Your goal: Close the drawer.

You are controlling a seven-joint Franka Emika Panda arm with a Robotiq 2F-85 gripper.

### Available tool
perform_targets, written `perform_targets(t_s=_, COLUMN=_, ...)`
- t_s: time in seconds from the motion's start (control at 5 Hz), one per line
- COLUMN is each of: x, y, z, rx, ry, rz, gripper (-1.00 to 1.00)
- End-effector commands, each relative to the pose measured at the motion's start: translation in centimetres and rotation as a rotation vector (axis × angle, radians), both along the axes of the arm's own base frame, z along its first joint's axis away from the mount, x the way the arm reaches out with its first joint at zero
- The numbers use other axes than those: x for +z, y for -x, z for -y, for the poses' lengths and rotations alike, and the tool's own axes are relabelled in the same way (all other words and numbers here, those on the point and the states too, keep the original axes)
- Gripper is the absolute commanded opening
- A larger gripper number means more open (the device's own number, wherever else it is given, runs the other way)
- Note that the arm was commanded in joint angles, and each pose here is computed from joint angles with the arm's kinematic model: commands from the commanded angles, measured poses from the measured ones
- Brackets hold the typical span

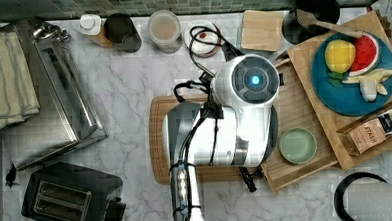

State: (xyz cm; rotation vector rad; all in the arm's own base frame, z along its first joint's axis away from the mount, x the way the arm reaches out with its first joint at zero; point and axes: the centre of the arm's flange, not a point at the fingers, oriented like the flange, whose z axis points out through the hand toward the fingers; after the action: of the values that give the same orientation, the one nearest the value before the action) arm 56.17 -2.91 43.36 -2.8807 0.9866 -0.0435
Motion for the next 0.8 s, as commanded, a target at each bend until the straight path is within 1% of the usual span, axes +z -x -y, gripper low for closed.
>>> perform_targets(t_s=0.2, x=1.4, y=6.1, z=-7.4, rx=0.26, ry=-0.091, rz=0.031, gripper=-1.0)
perform_targets(t_s=0.4, x=-0.2, y=8.0, z=-9.0, rx=0.441, ry=-0.063, rz=0.088, gripper=-1.0)
perform_targets(t_s=0.6, x=-2.0, y=8.1, z=-8.7, rx=0.652, ry=-0.016, rz=0.052, gripper=-1.0)
perform_targets(t_s=0.8, x=-4.0, y=9.5, z=-8.5, rx=0.864, ry=0.037, rz=0.091, gripper=-1.0)
